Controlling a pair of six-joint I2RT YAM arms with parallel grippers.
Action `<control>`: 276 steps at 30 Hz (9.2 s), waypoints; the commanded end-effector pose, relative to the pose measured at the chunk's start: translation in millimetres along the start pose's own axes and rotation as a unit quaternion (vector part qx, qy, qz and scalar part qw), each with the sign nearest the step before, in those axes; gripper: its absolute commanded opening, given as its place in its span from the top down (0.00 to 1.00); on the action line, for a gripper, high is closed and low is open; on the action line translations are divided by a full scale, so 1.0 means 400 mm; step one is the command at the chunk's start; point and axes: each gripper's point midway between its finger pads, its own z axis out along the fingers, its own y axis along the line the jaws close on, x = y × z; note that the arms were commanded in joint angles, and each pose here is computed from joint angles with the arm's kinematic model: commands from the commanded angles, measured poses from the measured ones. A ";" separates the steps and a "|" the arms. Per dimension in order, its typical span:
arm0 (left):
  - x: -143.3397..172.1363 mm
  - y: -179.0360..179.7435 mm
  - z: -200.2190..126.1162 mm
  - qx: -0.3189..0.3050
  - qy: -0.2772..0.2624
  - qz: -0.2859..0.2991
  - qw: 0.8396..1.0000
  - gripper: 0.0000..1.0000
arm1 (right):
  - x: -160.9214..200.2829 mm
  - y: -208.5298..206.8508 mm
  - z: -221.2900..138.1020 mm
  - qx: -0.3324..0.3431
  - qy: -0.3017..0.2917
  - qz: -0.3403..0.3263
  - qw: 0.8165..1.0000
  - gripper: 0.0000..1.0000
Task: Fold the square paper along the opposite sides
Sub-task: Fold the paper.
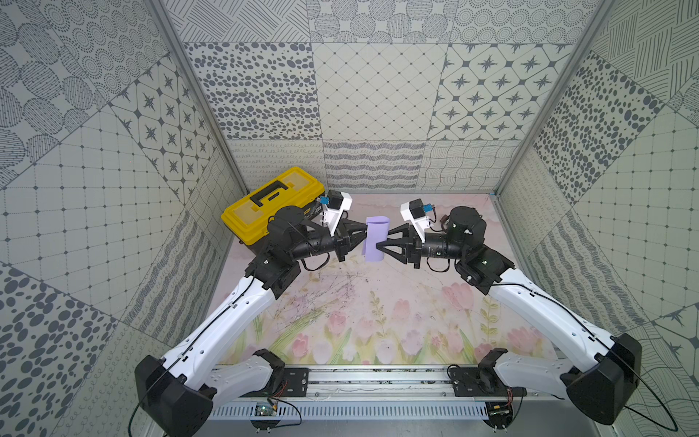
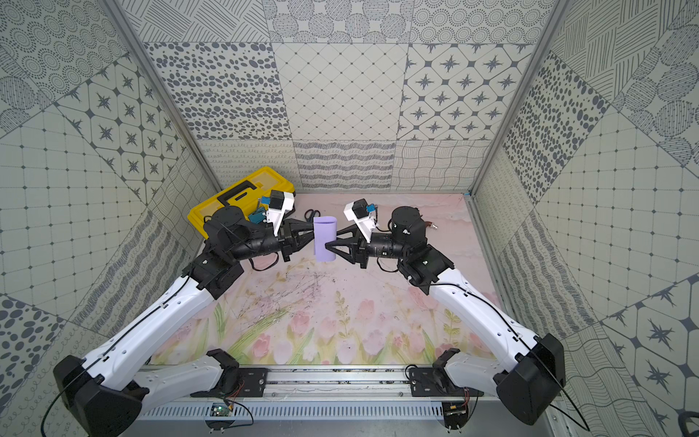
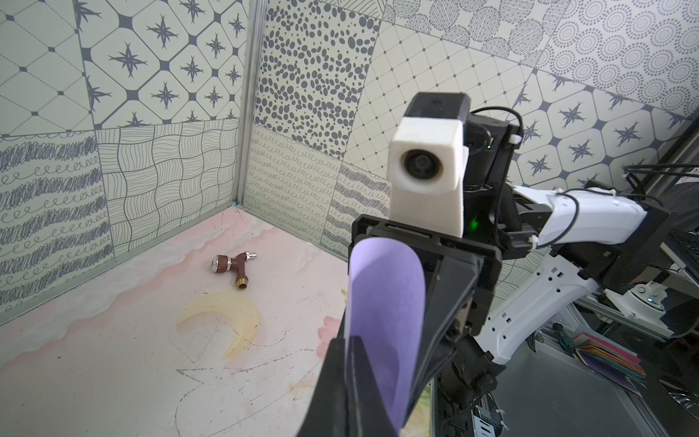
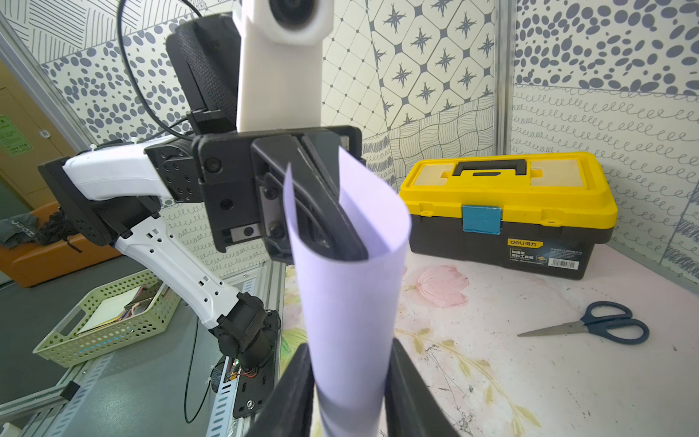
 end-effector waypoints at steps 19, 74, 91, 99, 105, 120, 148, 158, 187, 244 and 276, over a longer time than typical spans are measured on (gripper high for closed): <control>-0.017 -0.018 0.004 0.018 -0.007 0.009 1.000 1.00 | -0.018 0.010 0.015 -0.023 -0.012 -0.014 1.000 0.67; -0.021 0.016 -0.004 -0.031 -0.010 0.026 0.999 0.90 | -0.033 0.027 -0.001 -0.022 -0.021 -0.033 0.999 0.77; -0.046 0.031 -0.018 -0.064 -0.022 0.046 0.997 0.21 | -0.027 0.029 -0.007 -0.018 -0.022 -0.039 0.999 0.78; -0.111 0.135 -0.149 -0.274 -0.074 0.104 0.953 0.02 | -0.019 0.030 -0.020 -0.005 -0.019 -0.055 0.998 0.78; -0.071 0.009 -0.134 -0.145 -0.066 0.113 0.981 0.02 | -0.037 0.039 -0.029 -0.004 -0.021 -0.073 0.997 0.78; 0.016 -0.117 -0.036 0.103 0.035 0.039 0.993 0.02 | -0.067 0.064 -0.034 -0.025 -0.028 -0.085 0.996 0.78; 0.028 -0.107 -0.036 0.088 0.029 0.020 0.995 0.41 | -0.076 0.043 -0.026 -0.008 -0.033 -0.091 0.995 0.78; 0.010 -0.107 -0.047 0.071 0.017 0.034 0.997 0.45 | -0.060 0.039 -0.020 -0.012 -0.027 -0.080 0.996 0.77; 0.001 -0.094 -0.036 0.063 0.012 0.035 0.997 0.59 | -0.057 0.033 -0.010 -0.019 -0.025 -0.073 0.997 0.77; 0.030 -0.078 -0.029 0.054 0.021 0.027 0.998 0.76 | -0.070 0.042 -0.021 -0.015 -0.035 -0.086 0.996 0.74; 0.024 -0.069 -0.025 0.042 0.023 0.053 0.997 1.00 | -0.079 0.052 -0.048 0.005 -0.037 -0.089 0.995 0.20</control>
